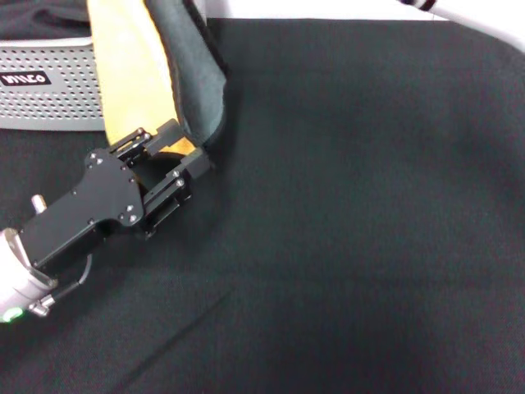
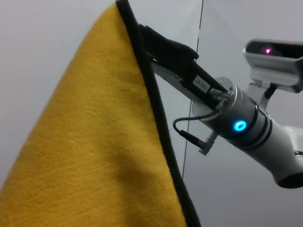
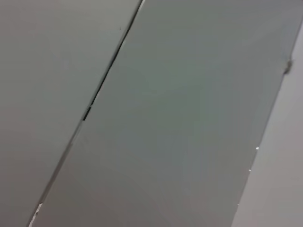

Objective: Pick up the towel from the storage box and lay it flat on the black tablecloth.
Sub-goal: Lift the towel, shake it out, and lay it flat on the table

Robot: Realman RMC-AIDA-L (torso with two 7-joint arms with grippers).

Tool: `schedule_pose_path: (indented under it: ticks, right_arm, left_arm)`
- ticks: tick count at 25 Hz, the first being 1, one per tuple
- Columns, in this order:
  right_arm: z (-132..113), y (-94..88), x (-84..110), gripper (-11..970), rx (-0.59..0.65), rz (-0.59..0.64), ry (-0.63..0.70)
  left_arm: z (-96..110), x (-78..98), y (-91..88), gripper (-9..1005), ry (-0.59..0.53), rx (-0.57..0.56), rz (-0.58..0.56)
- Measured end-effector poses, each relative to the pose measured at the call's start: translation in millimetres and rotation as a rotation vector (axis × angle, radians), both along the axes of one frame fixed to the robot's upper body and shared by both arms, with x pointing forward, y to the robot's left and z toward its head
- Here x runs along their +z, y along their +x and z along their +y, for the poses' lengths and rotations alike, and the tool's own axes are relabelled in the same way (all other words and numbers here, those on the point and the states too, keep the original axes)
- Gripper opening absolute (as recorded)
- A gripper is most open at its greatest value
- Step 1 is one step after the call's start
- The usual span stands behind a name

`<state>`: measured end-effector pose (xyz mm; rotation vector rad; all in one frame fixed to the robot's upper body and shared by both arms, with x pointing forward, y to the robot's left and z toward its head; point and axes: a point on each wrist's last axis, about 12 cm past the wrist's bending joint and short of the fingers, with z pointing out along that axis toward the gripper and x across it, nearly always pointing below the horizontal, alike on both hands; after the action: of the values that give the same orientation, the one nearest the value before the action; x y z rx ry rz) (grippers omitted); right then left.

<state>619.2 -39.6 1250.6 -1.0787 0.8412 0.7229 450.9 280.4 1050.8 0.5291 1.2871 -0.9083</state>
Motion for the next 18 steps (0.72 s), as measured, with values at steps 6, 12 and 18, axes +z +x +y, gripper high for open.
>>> schedule_pose_path:
  ticks: [6, 12, 18]
  right_arm:
    - [7.4, -0.7, -0.5, 6, 0.005, -0.021, -0.023]
    - [8.8, 0.3, 0.9, 6, -0.009, -0.041, -0.031]
    - [6.2, 5.4, 9.6, 6, -0.049, -0.073, 0.021]
  left_arm:
    - [0.8, -7.8, -4.8, 514, 0.020, 0.062, -0.004]
    - [8.8, -14.3, -12.4, 514, 0.048, 0.191, -0.041]
    - [2.5, -20.4, -16.0, 512, 0.061, 0.234, -0.056]
